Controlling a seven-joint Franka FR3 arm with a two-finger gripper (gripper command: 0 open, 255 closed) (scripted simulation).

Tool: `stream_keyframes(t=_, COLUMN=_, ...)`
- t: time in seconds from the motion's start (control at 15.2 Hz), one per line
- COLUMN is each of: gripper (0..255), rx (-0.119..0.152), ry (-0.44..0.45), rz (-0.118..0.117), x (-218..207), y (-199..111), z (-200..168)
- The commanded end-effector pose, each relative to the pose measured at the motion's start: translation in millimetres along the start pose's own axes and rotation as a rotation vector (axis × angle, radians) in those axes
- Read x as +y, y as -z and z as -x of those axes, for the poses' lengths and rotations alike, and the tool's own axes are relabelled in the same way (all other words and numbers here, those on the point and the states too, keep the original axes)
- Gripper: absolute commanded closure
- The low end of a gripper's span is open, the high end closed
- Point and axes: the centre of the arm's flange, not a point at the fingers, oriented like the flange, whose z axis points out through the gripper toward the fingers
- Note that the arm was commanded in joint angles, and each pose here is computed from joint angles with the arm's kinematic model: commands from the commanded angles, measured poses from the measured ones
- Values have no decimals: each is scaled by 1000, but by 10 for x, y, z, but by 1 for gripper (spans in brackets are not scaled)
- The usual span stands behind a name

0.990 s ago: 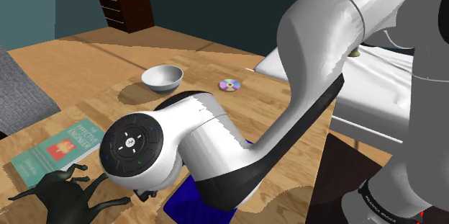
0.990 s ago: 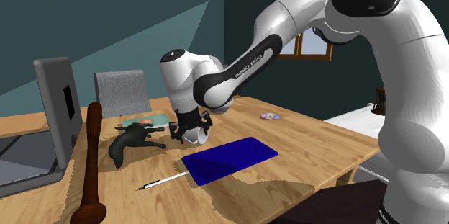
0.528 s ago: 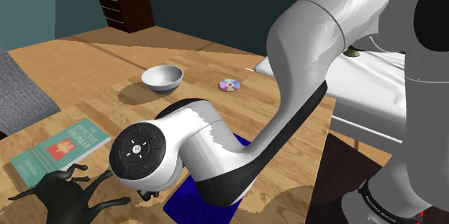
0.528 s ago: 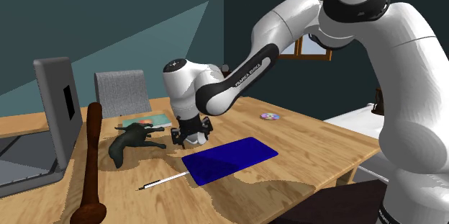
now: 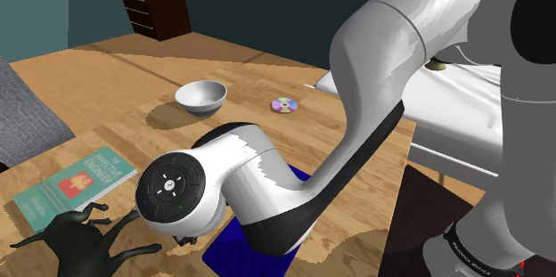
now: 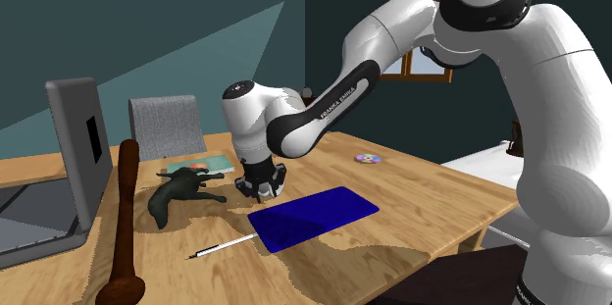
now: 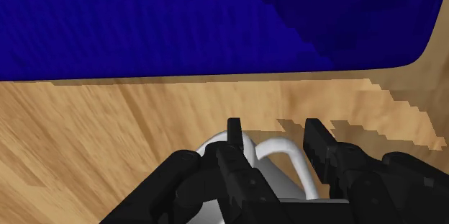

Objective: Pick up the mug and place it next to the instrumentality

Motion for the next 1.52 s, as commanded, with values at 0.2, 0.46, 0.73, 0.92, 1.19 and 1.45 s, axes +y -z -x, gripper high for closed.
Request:
stream_keyframes(t=0.2, gripper=255, rx=0, ry=0, rz=0, x=1, y=-2, z=1)
stream_keyframes(t=0.46, gripper=255, rx=0, ry=0, rz=0, x=12, y=46, z=-18)
stream_keyframes(t=0.73, gripper=255, rx=0, ry=0, rz=0, x=58, y=239, z=-90)
stream_keyframes(t=0.92, gripper=255, rx=0, ry=0, rz=0, x=92, y=384, z=-145)
stream_keyframes(t=1.19, gripper=0, rx=-142, ry=-220, rz=-119, x=305, y=445, z=-437)
stream_keyframes(t=1.45, gripper=0, rx=-290, ry=-475, rz=-232, x=556, y=438, z=-694)
